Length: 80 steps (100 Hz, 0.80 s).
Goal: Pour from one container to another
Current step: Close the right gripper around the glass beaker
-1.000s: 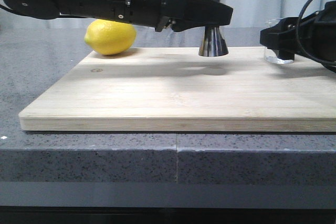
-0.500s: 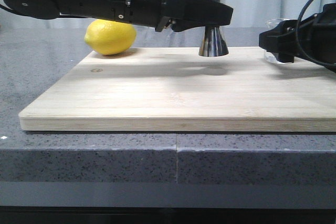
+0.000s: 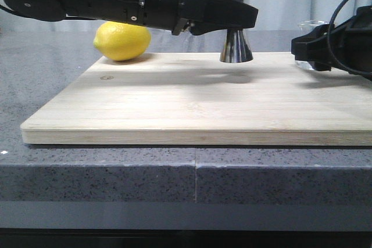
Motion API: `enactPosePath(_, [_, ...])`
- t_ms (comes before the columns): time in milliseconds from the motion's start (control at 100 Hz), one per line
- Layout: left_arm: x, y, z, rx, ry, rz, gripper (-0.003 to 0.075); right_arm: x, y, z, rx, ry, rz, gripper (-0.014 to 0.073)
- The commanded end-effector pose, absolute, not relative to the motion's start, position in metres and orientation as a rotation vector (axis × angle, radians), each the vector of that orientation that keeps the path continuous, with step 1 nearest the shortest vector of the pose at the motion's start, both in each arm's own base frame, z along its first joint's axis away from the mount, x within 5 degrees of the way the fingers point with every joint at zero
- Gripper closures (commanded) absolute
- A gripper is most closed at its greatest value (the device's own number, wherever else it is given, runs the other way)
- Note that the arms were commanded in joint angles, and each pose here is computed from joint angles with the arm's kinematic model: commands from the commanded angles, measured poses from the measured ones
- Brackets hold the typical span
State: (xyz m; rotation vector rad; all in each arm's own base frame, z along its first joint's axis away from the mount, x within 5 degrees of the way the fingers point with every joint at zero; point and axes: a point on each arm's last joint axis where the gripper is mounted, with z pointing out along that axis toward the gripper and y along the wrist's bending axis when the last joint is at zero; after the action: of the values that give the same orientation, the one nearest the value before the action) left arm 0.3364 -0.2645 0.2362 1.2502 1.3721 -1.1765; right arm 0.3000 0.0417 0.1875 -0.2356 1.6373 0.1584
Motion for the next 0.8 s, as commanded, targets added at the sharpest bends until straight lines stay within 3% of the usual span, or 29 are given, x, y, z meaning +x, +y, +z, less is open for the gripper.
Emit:
enactPosePath(0, [0.327,-0.265,0.281,1.205,1.223,-1.225,0.0741,0.303,0.042,0.208,-0.243,1.515,0.159,0.0302])
enactPosePath(540, [0.327,-0.265,0.281,1.205,1.223,-1.225,0.0741,0.302,0.043,0.212,-0.253,1.479,0.166,0.0302])
enactPosePath(790, [0.327,-0.265,0.281,1.205,1.223,-1.225,0.0741,0.297,0.043,0.231,-0.263,1.428,0.159,0.0302])
